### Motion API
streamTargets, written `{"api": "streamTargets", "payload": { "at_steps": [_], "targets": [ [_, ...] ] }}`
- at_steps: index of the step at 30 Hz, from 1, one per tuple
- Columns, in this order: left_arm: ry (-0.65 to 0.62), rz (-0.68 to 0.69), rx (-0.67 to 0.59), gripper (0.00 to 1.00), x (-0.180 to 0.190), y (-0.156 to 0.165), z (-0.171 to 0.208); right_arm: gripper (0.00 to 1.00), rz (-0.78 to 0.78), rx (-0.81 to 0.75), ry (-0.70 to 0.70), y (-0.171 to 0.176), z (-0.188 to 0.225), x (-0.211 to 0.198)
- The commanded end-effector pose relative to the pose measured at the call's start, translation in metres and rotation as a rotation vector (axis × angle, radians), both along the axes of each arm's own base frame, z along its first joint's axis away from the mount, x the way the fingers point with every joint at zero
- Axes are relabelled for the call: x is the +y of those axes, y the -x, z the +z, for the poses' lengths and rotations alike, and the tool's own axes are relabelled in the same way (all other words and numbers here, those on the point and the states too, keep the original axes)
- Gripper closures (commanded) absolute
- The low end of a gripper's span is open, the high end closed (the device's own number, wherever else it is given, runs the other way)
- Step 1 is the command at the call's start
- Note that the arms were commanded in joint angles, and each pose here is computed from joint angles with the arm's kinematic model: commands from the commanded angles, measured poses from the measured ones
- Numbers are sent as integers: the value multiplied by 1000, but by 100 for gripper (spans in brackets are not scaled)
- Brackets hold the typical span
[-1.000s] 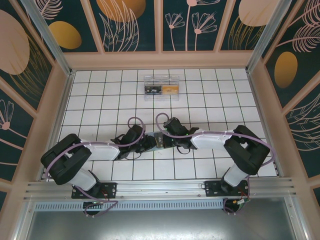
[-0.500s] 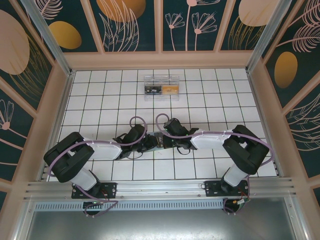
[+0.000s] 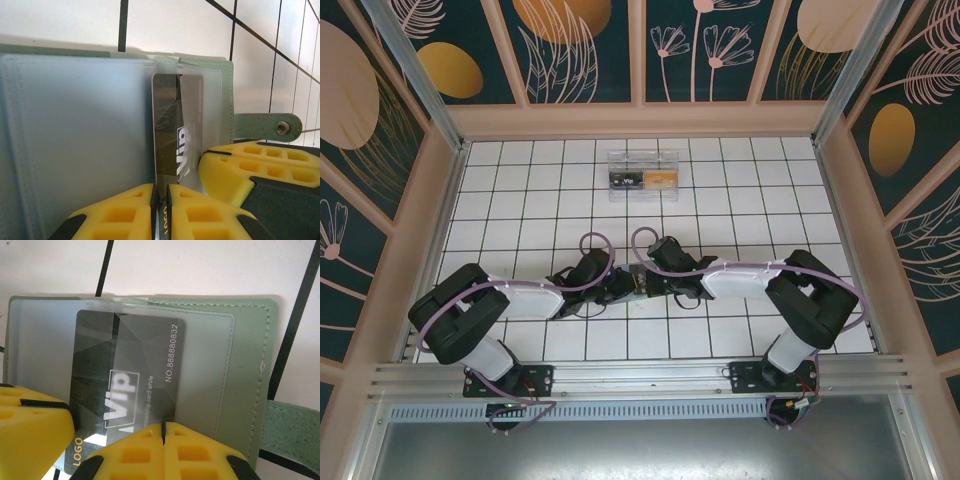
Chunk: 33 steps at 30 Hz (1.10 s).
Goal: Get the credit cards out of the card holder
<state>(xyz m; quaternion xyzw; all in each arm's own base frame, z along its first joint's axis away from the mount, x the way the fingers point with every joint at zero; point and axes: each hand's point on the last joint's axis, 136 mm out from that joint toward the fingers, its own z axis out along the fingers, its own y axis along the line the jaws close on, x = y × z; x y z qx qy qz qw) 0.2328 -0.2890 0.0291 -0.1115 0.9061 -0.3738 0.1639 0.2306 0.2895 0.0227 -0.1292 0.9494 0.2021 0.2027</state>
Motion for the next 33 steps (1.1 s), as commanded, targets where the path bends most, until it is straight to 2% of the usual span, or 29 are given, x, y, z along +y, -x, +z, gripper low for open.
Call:
{"api": "streamTargets", "payload": {
  "at_steps": [1,8,13,14,18,33],
  "targets": [
    [44,-18,-10,83,-11,-2,6,97,-9,19,38,6,-11,-8],
    [39,-22,7,83,-12,0,0,96,-10,17,39,5,-11,-8],
    [22,-4,9,99,-7,0,-1,96,-15,17,47,5,-12,-10],
    [12,0,9,100,-5,0,-2,97,-16,19,51,6,-13,-11],
    [-40,19,15,100,7,1,-8,96,-21,23,53,6,-13,-13],
    [-85,46,23,100,38,8,-13,96,-28,29,57,6,-13,-14]
  ]
}}
